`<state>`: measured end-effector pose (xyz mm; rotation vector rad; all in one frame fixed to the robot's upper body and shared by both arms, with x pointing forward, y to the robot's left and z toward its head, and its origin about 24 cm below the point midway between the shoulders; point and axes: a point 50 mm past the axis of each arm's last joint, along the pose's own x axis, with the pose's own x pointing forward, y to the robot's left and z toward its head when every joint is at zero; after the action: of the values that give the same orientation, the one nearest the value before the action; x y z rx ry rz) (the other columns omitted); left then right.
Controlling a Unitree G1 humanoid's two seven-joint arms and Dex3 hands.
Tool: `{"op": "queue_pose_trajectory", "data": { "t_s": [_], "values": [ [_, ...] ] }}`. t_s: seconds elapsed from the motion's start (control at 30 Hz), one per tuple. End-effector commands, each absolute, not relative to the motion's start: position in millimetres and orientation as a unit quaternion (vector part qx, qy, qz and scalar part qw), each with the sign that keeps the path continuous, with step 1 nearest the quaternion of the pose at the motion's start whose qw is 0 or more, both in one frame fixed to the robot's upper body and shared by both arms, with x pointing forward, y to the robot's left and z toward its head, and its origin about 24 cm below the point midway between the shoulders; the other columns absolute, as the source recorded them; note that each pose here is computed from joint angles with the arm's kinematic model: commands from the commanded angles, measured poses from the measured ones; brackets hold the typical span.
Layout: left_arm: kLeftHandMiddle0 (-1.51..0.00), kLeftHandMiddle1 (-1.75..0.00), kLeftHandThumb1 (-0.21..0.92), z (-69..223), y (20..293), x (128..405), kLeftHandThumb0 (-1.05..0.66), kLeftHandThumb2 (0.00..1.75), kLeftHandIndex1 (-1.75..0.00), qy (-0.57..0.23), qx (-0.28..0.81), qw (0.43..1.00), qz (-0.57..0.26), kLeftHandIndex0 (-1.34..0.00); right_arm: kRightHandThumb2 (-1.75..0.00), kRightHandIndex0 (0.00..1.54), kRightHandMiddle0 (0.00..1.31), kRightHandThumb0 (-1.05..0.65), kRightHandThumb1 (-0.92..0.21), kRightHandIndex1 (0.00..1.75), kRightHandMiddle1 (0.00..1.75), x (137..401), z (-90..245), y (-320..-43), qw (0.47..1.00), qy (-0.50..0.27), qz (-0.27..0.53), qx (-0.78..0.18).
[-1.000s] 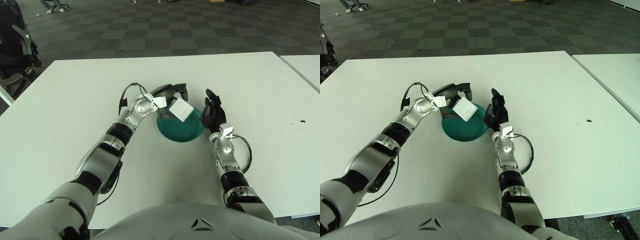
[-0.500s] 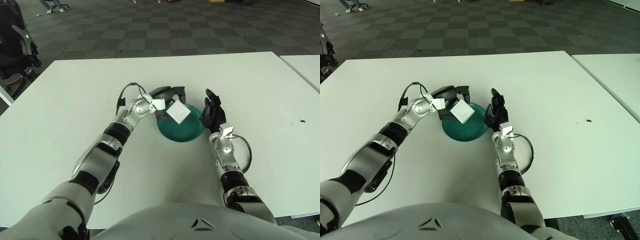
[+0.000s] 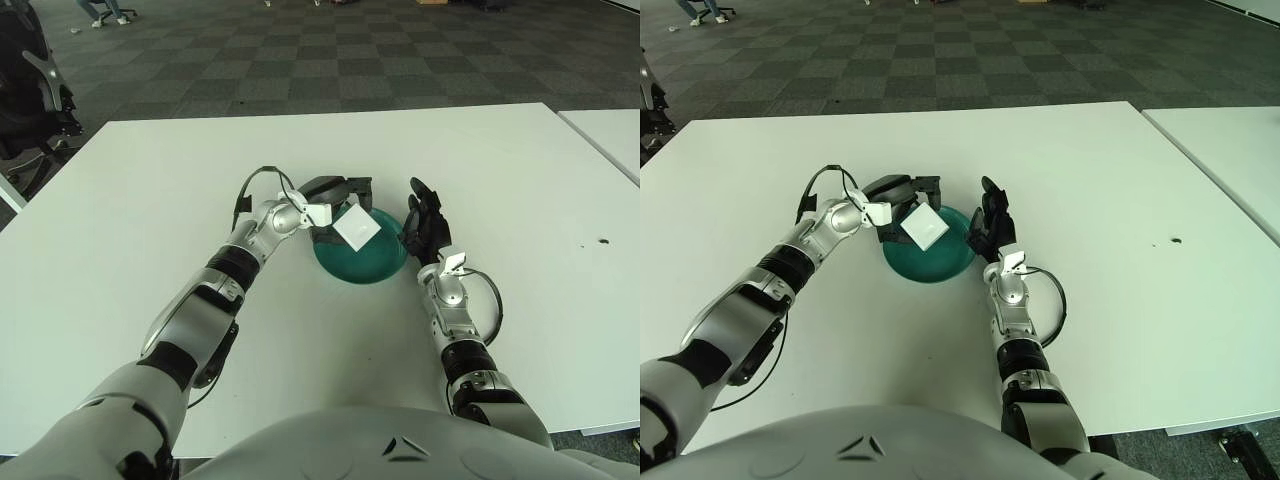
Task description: Put the charger into the plate.
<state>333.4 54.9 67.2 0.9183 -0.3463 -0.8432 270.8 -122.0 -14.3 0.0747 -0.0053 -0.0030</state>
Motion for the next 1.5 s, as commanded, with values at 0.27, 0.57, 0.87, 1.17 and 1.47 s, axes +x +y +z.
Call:
{"op": "queue_pose_trajectory", "data": {
  "t_s": [0.27, 0.57, 0.87, 1.17, 1.47],
  "values": [
    [-0.31, -0.72, 0.91, 85.7, 63.8, 342.7, -0.89, 0.53, -1.08, -0.169, 0.537, 0.712, -0.420, -0.07, -0.99, 0.13, 0.00, -0.78, -0.92, 0.00, 0.36, 185.8, -102.6, -107.8, 0.971, 0.228, -0.020, 0.075],
    [-0.31, -0.13, 0.92, 88.2, 62.4, 342.7, -0.95, 0.44, -0.78, -0.189, 0.557, 0.698, -0.408, 0.00, -0.98, 0.12, 0.00, -0.77, -0.92, 0.00, 0.37, 188.0, -99.5, -105.4, 0.973, 0.219, -0.018, 0.072],
    [-0.27, -0.05, 0.92, 90.6, 63.1, 342.4, -0.94, 0.38, -0.67, -0.193, 0.562, 0.691, -0.412, 0.00, -0.97, 0.13, 0.00, -0.77, -0.92, 0.01, 0.40, 187.6, -96.3, -102.7, 0.976, 0.204, -0.016, 0.075],
    [-0.25, -0.02, 0.92, 91.9, 62.6, 340.6, -0.95, 0.37, -0.68, -0.196, 0.561, 0.679, -0.430, 0.00, -0.97, 0.15, 0.00, -0.79, -0.92, 0.01, 0.36, 185.7, -98.3, -102.4, 0.975, 0.211, -0.011, 0.071],
    [-0.24, -0.01, 0.92, 92.7, 62.0, 341.0, -0.96, 0.37, -0.73, -0.197, 0.559, 0.680, -0.433, 0.00, -0.98, 0.15, 0.00, -0.79, -0.92, 0.01, 0.32, 184.4, -100.1, -102.6, 0.974, 0.217, 0.002, 0.063]
  ]
}}
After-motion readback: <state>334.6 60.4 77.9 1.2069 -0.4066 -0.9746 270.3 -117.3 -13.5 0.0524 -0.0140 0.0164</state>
